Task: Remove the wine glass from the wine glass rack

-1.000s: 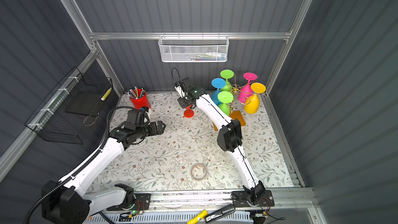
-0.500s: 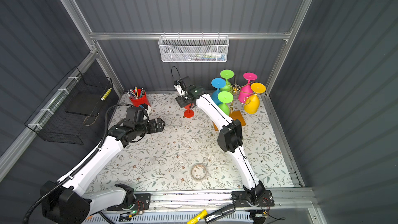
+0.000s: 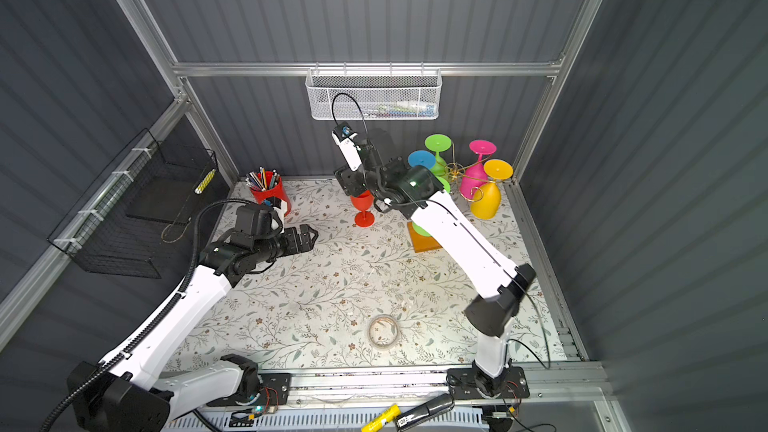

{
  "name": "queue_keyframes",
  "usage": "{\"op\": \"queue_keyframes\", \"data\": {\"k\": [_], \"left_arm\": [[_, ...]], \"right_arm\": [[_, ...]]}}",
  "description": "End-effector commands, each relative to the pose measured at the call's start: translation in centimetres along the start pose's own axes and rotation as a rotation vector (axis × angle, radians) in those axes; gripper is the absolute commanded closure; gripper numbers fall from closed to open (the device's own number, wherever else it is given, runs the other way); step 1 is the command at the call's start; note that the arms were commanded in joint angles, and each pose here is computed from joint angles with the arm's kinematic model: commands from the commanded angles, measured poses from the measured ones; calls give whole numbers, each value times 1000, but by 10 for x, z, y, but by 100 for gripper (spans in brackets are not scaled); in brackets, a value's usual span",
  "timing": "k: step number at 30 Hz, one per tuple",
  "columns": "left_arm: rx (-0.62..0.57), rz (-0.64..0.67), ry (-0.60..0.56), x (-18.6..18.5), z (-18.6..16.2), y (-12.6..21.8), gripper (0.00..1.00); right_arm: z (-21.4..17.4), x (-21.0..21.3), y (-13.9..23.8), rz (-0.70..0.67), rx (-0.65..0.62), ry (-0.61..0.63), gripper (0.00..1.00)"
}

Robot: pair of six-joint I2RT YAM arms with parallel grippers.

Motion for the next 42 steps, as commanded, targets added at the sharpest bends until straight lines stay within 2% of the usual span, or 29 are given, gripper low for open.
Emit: {"op": "queue_keyframes", "data": {"k": [1,6,12,20,24,32,35,42], "left_arm": [[-35,-126,44,-18,16,1,0],[-65,-270,88,-49,32,-4,0],[-92,-432,131,-107,52,-9,3],[-113,-593,236,-167,72,-24,10],[-140,-658,270,-195,86,-22,15],[-166,-730,367,-222,102,-22,26],[-162,-746,396,-229,106,-22,29],[-114,-733,461,-236,103,-32,37]], "right_arm": [[2,-20,43,-117,-73,-45,28],[-23,-46,112,-276,-123,-140,28],[-78,-80,179,-464,-149,-315,27],[-140,-95,230,-488,-207,-536,29],[-164,-94,226,-489,-147,-569,30],[-211,-79,180,-426,34,-591,35],[-229,-70,161,-365,76,-592,37],[-257,-43,124,-273,15,-443,36]]}}
Point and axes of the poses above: each gripper's point midway between its finger pads, its own y axis back along the fingers, its own x axis along the line the jaws close on, z = x × y, the point moved 9 cm from there along y, back along the fingers, and after that the axes turned 7 degrees about -y, right-handed, at the moved point
